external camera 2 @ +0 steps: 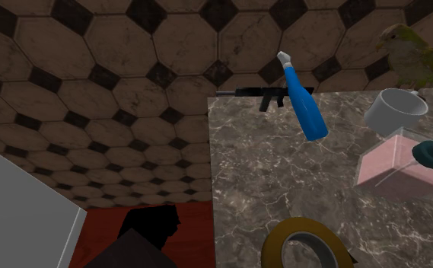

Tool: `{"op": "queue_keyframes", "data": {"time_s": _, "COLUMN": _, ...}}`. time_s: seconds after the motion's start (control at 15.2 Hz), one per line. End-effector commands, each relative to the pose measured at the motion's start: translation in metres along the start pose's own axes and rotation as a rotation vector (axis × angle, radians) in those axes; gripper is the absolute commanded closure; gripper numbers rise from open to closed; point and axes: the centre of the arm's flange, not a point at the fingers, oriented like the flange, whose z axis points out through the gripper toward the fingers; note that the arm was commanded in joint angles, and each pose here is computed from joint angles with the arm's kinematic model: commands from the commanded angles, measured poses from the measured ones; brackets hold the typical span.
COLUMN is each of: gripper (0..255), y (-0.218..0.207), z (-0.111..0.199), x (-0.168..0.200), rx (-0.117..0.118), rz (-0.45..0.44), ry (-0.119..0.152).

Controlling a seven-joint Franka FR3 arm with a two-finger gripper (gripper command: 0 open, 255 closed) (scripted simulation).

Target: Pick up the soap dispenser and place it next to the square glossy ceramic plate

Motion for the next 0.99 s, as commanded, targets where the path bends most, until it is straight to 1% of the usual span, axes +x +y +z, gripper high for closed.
{"op": "queue_keyframes", "data": {"time_s": 0.0, "gripper": 255, "y": 0.002, "z": 0.009, "x": -0.001, "rx": 0.005, "rz": 0.003, "ry": -0.013}}
{"op": "queue_keyframes", "data": {"time_s": 0.2, "gripper": 255, "y": 0.002, "z": 0.009, "x": -0.001, "rx": 0.005, "rz": 0.003, "ry": -0.013}}
{"op": "queue_keyframes", "data": {"time_s": 0.26, "gripper": 0, "y": 0.004, "z": 0.011, "x": -0.002, "rx": 0.005, "rz": 0.003, "ry": -0.014}}
{"op": "queue_keyframes", "data": {"time_s": 0.53, "gripper": 0, "y": 0.001, "z": 0.013, "x": -0.001, "rx": 0.005, "rz": 0.003, "ry": -0.014}}
{"op": "queue_keyframes", "data": {"time_s": 0.59, "gripper": 0, "y": 0.002, "z": 0.009, "x": -0.001, "rx": 0.005, "rz": 0.003, "ry": -0.013}}
{"op": "queue_keyframes", "data": {"time_s": 0.86, "gripper": 0, "y": 0.002, "z": -0.041, "x": 0.000, "rx": 0.005, "rz": 0.003, "ry": -0.013}}
{"op": "queue_keyframes", "data": {"time_s": 0.92, "gripper": 0, "y": 0.002, "z": -0.041, "x": 0.000, "rx": 0.005, "rz": 0.003, "ry": -0.013}}
